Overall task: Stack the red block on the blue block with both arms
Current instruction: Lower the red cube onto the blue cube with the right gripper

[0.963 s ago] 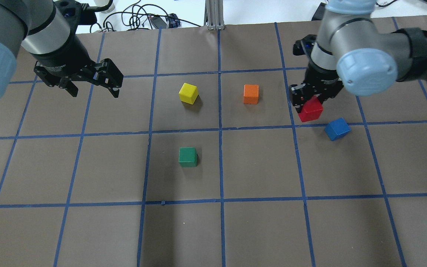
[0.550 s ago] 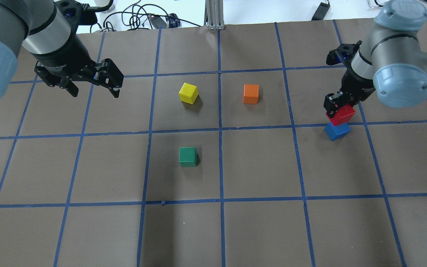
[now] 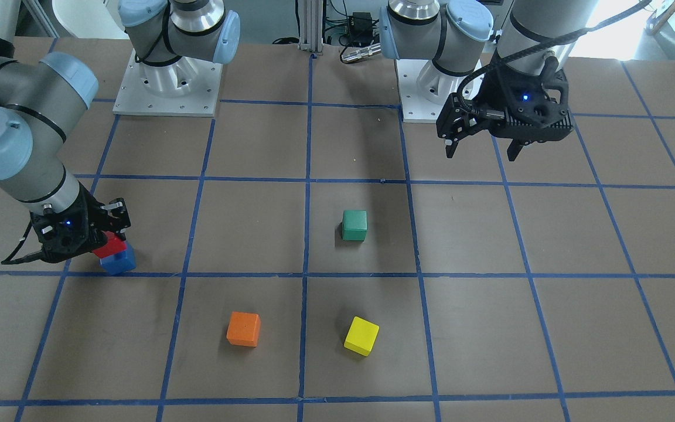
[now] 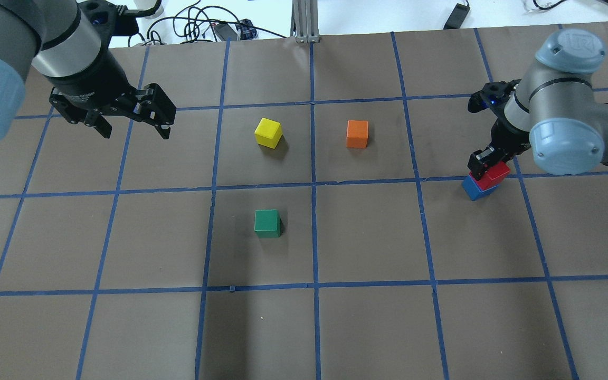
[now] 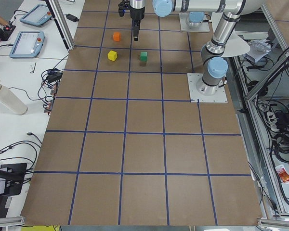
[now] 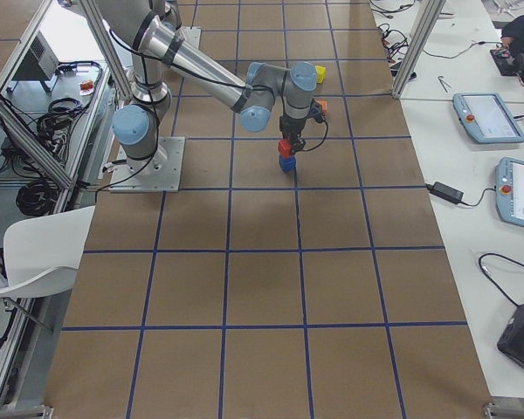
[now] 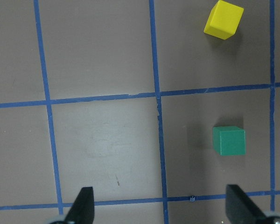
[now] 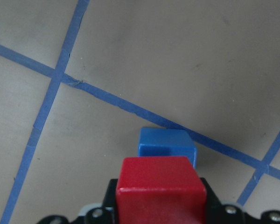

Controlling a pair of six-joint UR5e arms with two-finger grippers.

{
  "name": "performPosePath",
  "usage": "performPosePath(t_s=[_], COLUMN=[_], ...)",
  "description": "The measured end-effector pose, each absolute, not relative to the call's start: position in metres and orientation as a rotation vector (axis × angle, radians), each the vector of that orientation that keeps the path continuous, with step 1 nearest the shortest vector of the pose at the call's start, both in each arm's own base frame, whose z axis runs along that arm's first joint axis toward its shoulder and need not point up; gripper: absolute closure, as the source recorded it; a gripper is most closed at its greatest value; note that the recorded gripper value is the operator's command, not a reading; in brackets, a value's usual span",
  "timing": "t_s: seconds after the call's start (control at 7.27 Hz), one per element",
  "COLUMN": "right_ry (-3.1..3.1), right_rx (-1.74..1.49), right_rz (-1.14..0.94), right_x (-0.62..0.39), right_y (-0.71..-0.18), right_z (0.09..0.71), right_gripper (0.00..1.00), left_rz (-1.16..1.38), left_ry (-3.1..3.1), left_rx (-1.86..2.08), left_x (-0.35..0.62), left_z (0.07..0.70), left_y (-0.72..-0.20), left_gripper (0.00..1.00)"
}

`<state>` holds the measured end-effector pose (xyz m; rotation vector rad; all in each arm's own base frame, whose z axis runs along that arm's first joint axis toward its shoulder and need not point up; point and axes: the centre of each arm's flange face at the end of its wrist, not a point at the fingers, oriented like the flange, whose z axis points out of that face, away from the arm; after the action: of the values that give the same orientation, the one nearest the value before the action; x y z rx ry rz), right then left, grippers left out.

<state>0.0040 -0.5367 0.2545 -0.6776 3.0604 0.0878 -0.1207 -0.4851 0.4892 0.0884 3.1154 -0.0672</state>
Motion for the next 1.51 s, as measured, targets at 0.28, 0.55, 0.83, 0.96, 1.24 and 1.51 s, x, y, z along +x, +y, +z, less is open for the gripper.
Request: performPosePath(t_s=[0.28,0.55,0.83,0.96,1.24,1.51], right_ry=[3.06,3.069,3.074,3.074,3.076,3.076], right_rx=[-0.667,-0.656,-0.651,-0.644,-0.64,-0.639], right_rz=[0.102,0.091,0.082,0.081,0.081,0.083], right_x=[0.0019,-0.0025,-0.0042,-0.0044,-0.0045,-0.0046], right_y=[-0.5375,-0.5406,-0.5418,-0.5418,-0.542,-0.5419], right_z=[0.2493,0.2451,0.2444,0.2444,0.2442,0.244], right_gripper=[1.0,1.0,1.0,0.95,0.78,0.38], left_rz=[-0.068,-0.07,-0.071,-0.071,-0.071,-0.071], left_ry=[3.115,3.115,3.115,3.115,3.115,3.115], left_rx=[0.086,0.086,0.086,0.086,0.086,0.086], left_x=[-0.1207,-0.1207,-0.1207,-0.1207,-0.1207,-0.1207], left_z=[0.4892,0.4895,0.4897,0.4897,0.4898,0.4898], left_y=[-0.4854,-0.4857,-0.4856,-0.4856,-0.4856,-0.4856], left_gripper=[0.0,0.0,0.0,0.0,0.0,0.0])
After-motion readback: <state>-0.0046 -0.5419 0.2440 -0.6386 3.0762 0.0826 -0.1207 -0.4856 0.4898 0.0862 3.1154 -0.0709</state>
